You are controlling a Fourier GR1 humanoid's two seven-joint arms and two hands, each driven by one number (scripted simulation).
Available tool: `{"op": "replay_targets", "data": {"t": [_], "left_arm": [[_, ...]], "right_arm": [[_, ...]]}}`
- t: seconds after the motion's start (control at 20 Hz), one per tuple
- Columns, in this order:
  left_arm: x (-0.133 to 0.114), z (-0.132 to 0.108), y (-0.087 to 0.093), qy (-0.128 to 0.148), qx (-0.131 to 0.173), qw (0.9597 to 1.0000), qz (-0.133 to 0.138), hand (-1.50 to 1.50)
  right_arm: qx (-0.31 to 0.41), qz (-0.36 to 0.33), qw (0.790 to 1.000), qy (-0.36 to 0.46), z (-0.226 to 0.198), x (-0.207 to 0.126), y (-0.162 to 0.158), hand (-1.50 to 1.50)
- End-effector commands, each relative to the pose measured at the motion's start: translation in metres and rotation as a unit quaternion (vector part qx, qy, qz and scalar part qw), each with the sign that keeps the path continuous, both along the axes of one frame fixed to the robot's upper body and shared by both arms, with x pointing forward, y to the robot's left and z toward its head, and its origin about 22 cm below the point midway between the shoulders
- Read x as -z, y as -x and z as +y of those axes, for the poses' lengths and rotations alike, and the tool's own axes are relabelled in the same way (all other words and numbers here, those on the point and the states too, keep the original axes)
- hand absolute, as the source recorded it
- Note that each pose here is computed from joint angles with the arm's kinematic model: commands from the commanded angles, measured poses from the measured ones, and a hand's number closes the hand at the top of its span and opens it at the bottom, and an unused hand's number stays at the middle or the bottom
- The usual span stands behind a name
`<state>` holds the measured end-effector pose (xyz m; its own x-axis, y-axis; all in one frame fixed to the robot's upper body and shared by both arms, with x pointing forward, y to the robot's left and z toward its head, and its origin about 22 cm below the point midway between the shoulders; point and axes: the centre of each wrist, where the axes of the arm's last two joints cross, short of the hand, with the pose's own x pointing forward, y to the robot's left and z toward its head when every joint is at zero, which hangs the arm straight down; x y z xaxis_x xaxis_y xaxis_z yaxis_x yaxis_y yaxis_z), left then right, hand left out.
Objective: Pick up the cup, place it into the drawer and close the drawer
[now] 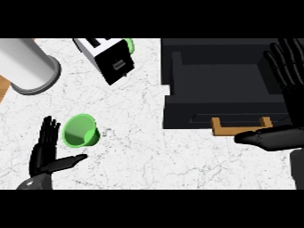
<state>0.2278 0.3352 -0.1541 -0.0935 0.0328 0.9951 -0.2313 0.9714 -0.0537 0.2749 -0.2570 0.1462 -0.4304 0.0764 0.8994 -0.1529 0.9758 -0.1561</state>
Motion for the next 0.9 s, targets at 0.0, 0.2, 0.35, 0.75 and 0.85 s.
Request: {"op": "replay_targets", "data": {"t": [0.0,0.2,0.35,0.75,0.85], "left_arm": [[0.013,-0.013,0.006,-0.004,0.006,1.0000,-0.005,-1.50],[0.004,-0.016,-0.014,0.004,0.001,0.9999,-0.010,-1.50],[0.006,-0.021,-0.015,-0.001,0.007,0.9998,-0.021,-1.50],[0.006,-0.033,-0.021,0.008,0.034,0.9988,-0.035,-1.50],[0.007,-0.036,-0.021,0.044,0.044,0.9977,-0.029,-1.50]], "right_arm": [[-0.007,0.003,1.000,0.006,0.001,-0.004,0.002,-1.50],[-0.013,-0.003,1.000,0.003,-0.004,-0.001,-0.003,-1.50],[-0.005,0.001,1.000,0.000,0.013,-0.014,0.005,-1.50],[-0.008,0.004,1.000,0.008,-0.015,-0.021,-0.008,-1.50],[-0.001,-0.002,1.000,0.003,-0.015,-0.005,-0.001,-1.50]]}}
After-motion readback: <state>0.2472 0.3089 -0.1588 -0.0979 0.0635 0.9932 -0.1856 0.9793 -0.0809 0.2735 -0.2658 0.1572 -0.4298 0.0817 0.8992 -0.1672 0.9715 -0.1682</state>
